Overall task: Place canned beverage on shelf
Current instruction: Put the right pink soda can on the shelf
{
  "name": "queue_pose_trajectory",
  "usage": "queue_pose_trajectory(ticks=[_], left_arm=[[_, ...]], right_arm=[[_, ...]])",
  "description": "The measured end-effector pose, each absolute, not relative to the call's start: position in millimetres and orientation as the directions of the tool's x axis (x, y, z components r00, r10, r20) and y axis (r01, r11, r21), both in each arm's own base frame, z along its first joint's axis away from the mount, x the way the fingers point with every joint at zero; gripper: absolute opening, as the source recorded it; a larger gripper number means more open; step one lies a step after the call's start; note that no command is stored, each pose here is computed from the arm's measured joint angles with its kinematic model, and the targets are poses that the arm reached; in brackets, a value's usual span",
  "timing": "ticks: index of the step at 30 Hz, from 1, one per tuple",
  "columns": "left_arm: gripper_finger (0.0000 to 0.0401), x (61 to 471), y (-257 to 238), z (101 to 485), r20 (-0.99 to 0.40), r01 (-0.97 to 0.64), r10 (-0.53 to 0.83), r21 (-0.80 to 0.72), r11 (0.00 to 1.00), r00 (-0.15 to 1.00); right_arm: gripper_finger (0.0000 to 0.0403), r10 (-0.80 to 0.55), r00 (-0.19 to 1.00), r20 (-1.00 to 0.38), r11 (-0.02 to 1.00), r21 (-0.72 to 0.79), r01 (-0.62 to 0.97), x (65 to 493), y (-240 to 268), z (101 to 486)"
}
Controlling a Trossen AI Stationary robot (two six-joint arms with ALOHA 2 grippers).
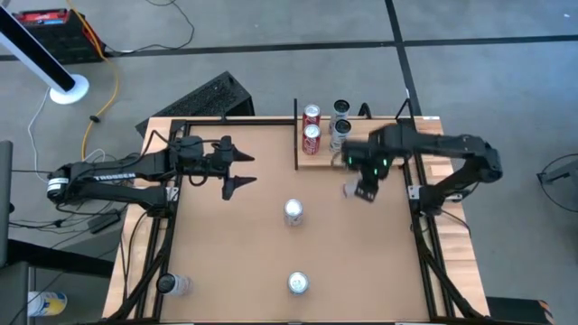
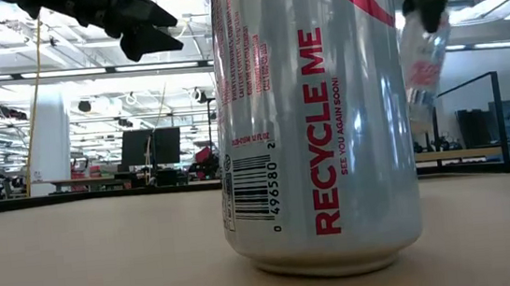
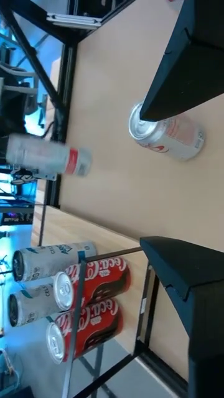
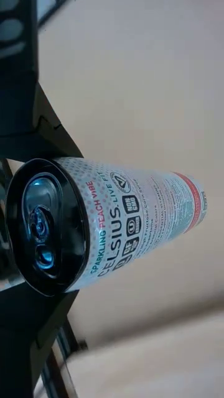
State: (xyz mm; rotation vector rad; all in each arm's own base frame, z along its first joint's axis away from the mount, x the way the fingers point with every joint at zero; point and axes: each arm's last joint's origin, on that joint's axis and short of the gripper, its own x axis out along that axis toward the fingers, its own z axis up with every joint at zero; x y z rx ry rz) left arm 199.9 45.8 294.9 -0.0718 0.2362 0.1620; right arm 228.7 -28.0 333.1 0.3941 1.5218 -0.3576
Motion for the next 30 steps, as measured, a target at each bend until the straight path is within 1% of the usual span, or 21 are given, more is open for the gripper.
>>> queue_pose_trajectory(ticks=[9,11,15,19,25,28,30], left_arm=[[0.0301,188.9,43.8,302.2,-0.213,-0.17,0.166,-0.002,0.985,0.963],[0.0301,185.9,43.0,305.0,-0.197,-0.166,0.167,0.02,0.986,0.966],[0.0301,181.9,42.5,310.2,-0.159,-0.171,0.181,0.072,0.983,0.971],[0.0301,180.1,42.5,312.3,-0.145,-0.185,0.197,0.091,0.978,0.97],[0.0301,180.3,42.5,312.0,-0.147,-0.186,0.197,0.084,0.979,0.969],[0.0301,180.3,42.5,312.0,-0.147,-0.186,0.196,0.078,0.979,0.969],[0.0301,180.4,42.5,311.7,-0.15,-0.186,0.196,0.078,0.979,0.969]], right_arm=[[0.0275,-0.017,0.012,-1.0,0.861,-0.009,0.509,202.4,-110.2,333.1],[0.0275,-0.052,-0.012,-0.999,0.856,-0.05,0.514,194.6,-124.5,332.8],[0.0275,-0.123,-0.105,-0.987,0.838,-0.16,0.522,187.6,-152.8,329.2],[0.0275,-0.134,-0.105,-0.985,0.844,-0.169,0.509,192.1,-178.8,334.8],[0.0275,-0.203,-0.097,-0.974,0.86,-0.224,0.457,211.2,-217.9,347.1],[0.0275,-0.255,-0.141,-0.957,0.851,-0.291,0.437,219.0,-234.6,347.6],[0.0275,-0.267,-0.158,-0.951,0.838,-0.31,0.449,219.2,-244.8,346.2]])
